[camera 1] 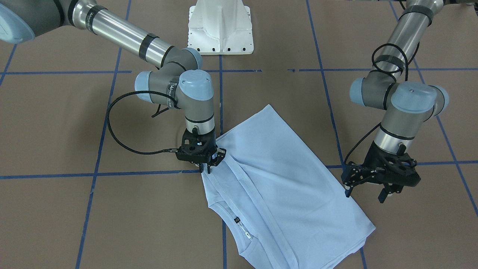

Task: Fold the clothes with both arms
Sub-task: 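Pull the shirt's collar toward the robot with the right gripper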

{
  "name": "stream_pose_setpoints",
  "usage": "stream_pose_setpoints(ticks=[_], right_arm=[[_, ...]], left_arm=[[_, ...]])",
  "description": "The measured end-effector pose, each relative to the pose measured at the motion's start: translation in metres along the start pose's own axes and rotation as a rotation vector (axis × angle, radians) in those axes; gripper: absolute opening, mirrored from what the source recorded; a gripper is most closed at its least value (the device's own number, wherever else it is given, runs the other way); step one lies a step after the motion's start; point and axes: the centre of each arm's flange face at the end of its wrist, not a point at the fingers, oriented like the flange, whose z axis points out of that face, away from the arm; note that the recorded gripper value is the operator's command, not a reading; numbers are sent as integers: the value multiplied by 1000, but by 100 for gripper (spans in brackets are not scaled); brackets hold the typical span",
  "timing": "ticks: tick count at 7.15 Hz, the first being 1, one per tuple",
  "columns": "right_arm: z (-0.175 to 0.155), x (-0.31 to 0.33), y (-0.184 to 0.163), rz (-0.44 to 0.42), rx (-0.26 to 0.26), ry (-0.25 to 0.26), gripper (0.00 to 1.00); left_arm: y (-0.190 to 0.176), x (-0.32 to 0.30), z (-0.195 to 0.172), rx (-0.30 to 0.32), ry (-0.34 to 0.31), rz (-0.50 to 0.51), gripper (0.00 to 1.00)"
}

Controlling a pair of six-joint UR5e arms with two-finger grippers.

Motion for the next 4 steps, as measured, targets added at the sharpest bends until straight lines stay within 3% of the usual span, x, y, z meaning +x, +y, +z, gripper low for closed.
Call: stream_pose_setpoints(ticks=[1,2,4], right_arm=[[0,1,0,10,0,1,0],[0,1,0,12,0,1,49],[0,1,0,-7,0,0,53]], left_arm=[[0,0,0,0,0,0,100],[0,0,0,-1,1,0,100],[1,1,0,-1,1,1,100]])
